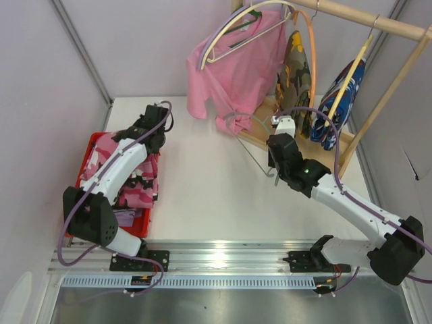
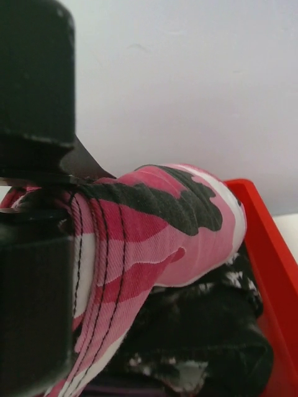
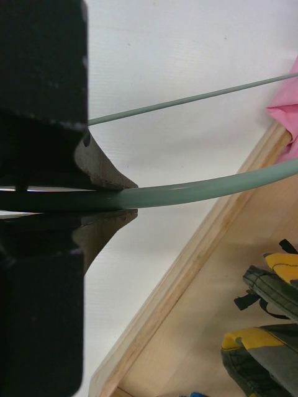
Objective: Remove the trousers from the hanger
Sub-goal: Place the trousers into the basket
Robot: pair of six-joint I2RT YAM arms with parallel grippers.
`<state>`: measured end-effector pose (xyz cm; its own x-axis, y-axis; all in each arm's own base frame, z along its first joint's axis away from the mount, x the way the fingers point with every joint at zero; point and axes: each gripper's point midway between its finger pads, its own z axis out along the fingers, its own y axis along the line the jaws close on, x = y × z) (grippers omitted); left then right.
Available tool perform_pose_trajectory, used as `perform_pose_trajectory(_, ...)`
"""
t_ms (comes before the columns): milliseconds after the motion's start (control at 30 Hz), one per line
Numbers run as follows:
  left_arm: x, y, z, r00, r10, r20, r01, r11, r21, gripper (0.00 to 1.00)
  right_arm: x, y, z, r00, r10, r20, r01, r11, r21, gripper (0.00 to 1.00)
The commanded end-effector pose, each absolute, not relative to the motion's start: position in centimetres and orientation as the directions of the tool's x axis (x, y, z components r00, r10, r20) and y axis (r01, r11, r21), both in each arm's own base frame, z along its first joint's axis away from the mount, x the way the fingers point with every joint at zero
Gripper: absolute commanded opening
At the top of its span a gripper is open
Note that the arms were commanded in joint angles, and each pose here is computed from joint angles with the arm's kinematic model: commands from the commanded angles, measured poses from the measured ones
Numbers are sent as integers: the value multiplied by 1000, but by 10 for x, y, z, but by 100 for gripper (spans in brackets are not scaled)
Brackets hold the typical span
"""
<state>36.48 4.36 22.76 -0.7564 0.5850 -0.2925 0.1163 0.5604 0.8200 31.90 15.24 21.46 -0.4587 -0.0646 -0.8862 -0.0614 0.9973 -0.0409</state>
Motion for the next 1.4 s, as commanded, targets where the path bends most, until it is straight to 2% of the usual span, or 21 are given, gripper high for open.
perform_pose_trajectory(0, 364, 32, 232, -783, 507, -361, 56, 635, 771, 0, 320, 147, 231, -414, -9, -910, -29, 1000, 3, 0)
perform_pose_trajectory(67, 361, 33, 232, -802, 455, -387, 8, 657, 754, 0, 319, 146, 233, -410, -11, -912, -28, 1000, 1, 0)
perform_pose_trajectory(133, 353, 32, 226, -834, 417, -361, 17, 674, 739, 0, 317, 144, 232, -411, -20, -912, -30, 1000, -9, 0)
perform_pose_trajectory(267, 350, 14, 215, -837, 303, -456, -53, 785, 618, 0, 317, 145, 231, -414, -31, -910, -45, 999, -13, 0)
perform_pose_trajectory(333, 346, 6, 209, -847, 285, -448, -35, 813, 582, 0, 316, 145, 232, -417, -35, -908, -52, 999, -15, 0)
perform_pose_trajectory(367, 347, 2, 211, -843, 246, -479, -74, 828, 555, 0, 315, 144, 231, -418, -35, -908, -52, 999, -14, 0)
perform_pose_trajectory(633, 314, -3, 184, -900, 136, -414, -168, 768, 617, 0, 315, 148, 231, -415, -32, -909, -72, 997, -3, 0)
perform_pose_trajectory(733, 301, -14, 162, -912, 83, -401, -181, 797, 577, 0, 316, 151, 231, -415, -38, -909, -86, 996, -3, 0)
perform_pose_trajectory(867, 301, -27, 158, -898, 44, -438, -204, 840, 503, 3, 316, 154, 231, -419, -41, -907, -99, 995, 1, 0)
perform_pose_trajectory(1000, 308, -27, 162, -866, 20, -500, -254, 844, 473, 30, 316, 155, 232, -417, -29, -908, -102, 995, 15, 0)
perform_pose_trajectory(1033, 309, -25, 163, -863, 16, -506, -265, 837, 479, 34, 315, 155, 232, -419, -28, -907, -104, 994, 17, 0)
perform_pose_trajectory(1067, 312, -22, 168, -847, 4, -531, -300, 821, 485, 49, 315, 155, 232, -422, -28, -906, -103, 995, 17, 0)
perform_pose_trajectory(1133, 311, -18, 169, -842, -20, -539, -337, 800, 497, 64, 313, 152, 234, -419, -22, -908, -96, 995, 20, 0)
perform_pose_trajectory(1167, 312, -19, 174, -834, -26, -551, -348, 799, 490, 77, 312, 151, 234, -418, -22, -908, -93, 995, 19, 0)
perform_pose_trajectory(1333, 288, -16, 183, -845, -14, -534, -335, 792, 510, 90, 309, 146, 238, -410, -9, -912, -78, 997, 25, 0)
perform_pose_trajectory(1367, 280, -16, 188, -845, -15, -534, -326, 806, 494, 96, 309, 147, 238, -412, -10, -911, -79, 997, 25, 0)
